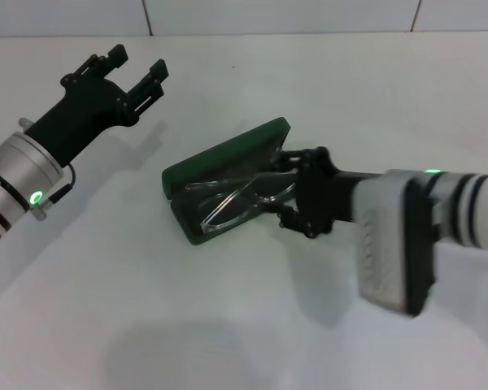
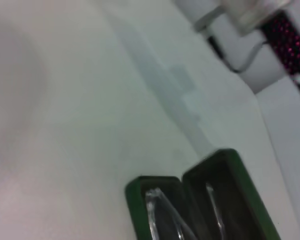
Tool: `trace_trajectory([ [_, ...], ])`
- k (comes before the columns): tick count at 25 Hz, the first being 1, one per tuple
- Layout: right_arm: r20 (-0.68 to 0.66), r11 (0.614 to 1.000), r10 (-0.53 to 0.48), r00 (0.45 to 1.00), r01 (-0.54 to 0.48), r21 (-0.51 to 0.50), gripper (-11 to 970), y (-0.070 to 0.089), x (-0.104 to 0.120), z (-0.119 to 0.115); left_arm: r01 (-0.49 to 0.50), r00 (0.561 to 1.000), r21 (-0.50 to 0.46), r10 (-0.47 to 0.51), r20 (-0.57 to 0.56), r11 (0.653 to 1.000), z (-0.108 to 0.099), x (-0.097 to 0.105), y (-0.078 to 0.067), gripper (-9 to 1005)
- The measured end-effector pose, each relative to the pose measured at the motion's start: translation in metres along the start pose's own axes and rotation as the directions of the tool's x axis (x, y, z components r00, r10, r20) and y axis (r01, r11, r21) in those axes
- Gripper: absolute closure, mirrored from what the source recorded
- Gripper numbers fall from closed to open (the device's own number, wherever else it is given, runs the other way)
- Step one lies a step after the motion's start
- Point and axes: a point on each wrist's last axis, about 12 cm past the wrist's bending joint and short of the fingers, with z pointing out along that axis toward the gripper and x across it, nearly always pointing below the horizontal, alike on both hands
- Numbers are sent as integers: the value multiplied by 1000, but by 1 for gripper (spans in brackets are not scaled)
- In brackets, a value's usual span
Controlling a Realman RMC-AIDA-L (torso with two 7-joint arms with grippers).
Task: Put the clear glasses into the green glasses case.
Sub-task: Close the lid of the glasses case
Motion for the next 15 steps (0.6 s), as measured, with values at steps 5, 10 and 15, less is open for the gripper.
trace_trajectory([
  [5, 130, 944, 330, 935, -322, -76, 457, -27, 36, -48, 6, 1000, 13, -6, 3, 1000, 4, -1, -2, 289],
  [10, 309, 796, 594, 743, -598, -93, 458, -45, 85, -90, 60, 998, 71, -58, -31, 996, 17, -5, -6, 289],
  [15, 419, 638, 695, 585, -770, 17, 457, -46, 123, -113, 127, 980, 125, -105, -170, 984, 41, -9, -8, 289],
])
